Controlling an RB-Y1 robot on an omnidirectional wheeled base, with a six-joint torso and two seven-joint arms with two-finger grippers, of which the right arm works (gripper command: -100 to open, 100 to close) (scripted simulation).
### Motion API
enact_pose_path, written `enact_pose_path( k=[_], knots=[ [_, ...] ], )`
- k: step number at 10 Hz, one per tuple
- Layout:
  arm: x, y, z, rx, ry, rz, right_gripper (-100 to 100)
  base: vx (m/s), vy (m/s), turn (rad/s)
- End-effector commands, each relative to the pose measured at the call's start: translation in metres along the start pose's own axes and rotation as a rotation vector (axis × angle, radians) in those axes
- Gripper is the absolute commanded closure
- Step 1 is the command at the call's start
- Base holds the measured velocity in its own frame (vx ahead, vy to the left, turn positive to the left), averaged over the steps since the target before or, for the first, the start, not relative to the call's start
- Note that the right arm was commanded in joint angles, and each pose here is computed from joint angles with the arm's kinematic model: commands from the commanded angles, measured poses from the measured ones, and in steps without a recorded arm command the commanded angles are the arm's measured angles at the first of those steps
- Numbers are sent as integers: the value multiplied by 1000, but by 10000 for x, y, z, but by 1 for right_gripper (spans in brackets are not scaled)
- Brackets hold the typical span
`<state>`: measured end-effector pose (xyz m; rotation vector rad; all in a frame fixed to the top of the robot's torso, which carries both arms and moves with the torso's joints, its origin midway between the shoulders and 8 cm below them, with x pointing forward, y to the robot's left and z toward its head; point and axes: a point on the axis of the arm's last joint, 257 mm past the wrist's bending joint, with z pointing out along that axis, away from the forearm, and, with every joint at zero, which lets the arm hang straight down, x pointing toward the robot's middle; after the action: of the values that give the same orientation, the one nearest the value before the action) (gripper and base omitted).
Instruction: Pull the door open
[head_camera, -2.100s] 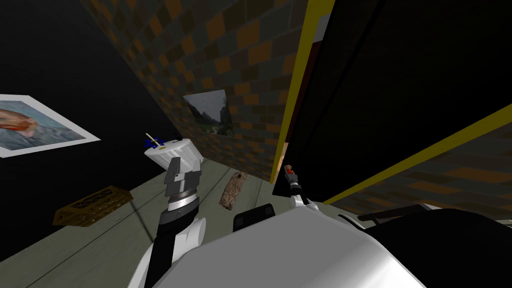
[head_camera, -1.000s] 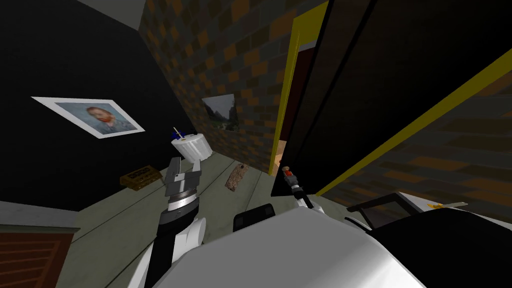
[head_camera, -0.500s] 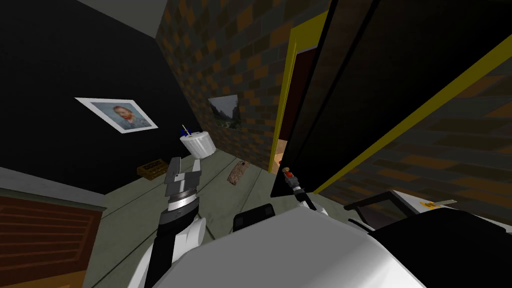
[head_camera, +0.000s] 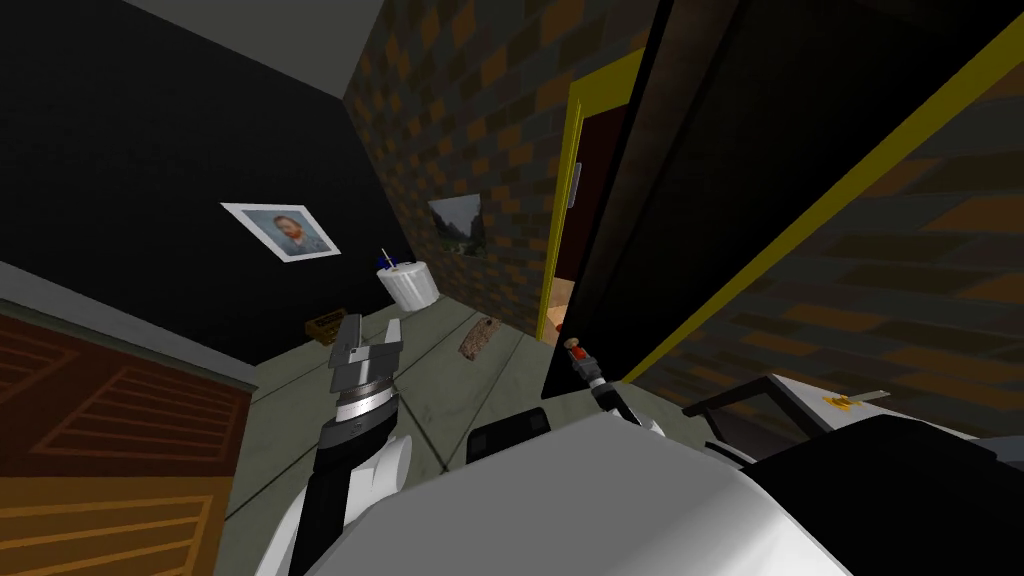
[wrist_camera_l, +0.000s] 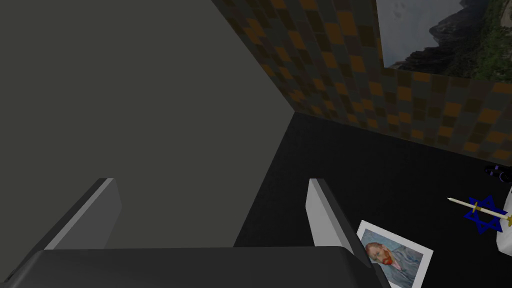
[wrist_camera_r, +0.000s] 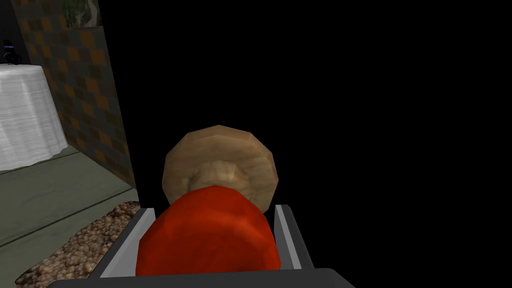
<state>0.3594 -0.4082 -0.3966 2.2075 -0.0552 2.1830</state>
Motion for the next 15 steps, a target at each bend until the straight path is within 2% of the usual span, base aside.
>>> enact_pose_path(
  k=[1, 9, 10, 11, 15],
  knots=[
    [7, 0, -48, 17, 3, -1, 100, -140, -43, 127],
    [44, -7, -315, 113, 11, 0, 100, -223, -62, 118],
    [17, -17, -307, 107, 3, -1, 100, -90, -37, 25],
    [4, -22, -354, 116, 0, 0, 100, -142, -34, 143],
    [17, 9, -436, 133, 5, 0, 100, -215, -67, 168]
  ],
)
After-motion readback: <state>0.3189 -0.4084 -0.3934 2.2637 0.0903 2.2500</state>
